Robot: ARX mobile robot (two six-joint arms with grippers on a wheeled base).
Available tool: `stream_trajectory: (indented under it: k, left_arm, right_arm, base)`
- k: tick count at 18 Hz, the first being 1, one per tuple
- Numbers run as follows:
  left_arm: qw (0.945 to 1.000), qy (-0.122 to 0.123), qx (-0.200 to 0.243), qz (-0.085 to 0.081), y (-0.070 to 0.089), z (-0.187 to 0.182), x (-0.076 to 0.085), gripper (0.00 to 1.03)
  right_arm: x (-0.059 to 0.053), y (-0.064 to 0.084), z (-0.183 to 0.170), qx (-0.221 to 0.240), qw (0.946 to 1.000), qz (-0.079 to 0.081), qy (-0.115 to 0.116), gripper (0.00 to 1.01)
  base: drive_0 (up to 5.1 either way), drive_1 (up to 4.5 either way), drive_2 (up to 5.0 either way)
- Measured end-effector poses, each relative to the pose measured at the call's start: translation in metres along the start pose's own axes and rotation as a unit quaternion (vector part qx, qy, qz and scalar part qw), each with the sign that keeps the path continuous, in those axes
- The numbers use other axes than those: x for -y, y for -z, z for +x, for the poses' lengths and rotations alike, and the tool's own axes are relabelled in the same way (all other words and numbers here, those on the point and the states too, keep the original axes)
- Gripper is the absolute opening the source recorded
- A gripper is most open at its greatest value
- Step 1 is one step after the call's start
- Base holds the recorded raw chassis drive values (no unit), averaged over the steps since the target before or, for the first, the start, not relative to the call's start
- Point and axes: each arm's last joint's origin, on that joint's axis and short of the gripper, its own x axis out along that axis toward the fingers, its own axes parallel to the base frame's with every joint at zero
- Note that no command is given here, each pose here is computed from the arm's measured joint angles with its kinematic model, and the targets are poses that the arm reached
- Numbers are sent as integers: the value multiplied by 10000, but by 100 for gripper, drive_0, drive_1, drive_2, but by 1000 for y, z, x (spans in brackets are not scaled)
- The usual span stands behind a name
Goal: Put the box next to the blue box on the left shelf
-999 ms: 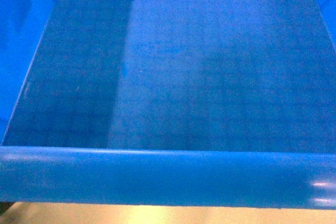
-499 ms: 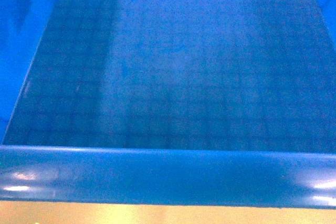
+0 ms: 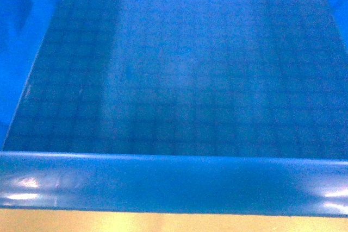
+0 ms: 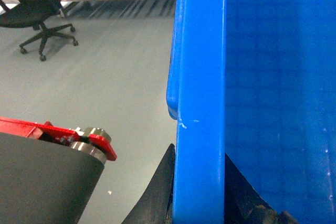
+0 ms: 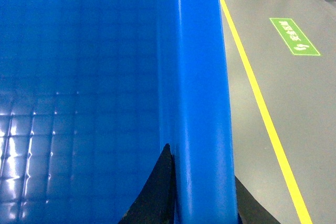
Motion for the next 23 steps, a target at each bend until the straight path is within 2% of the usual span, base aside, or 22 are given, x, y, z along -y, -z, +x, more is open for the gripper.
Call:
stream_trajectory:
  k: [7, 23]
  left_arm:
    - [10000, 18, -3, 3, 0, 0, 1, 12]
    - [10000, -1, 16, 4, 0, -1, 0, 12]
  right_arm:
    - [0, 0, 0, -16, 10000, -12, 31, 11]
    - [0, 0, 0, 8, 10000, 0, 18, 11]
  base:
    - [-103, -128, -212]
    - [0, 386, -386]
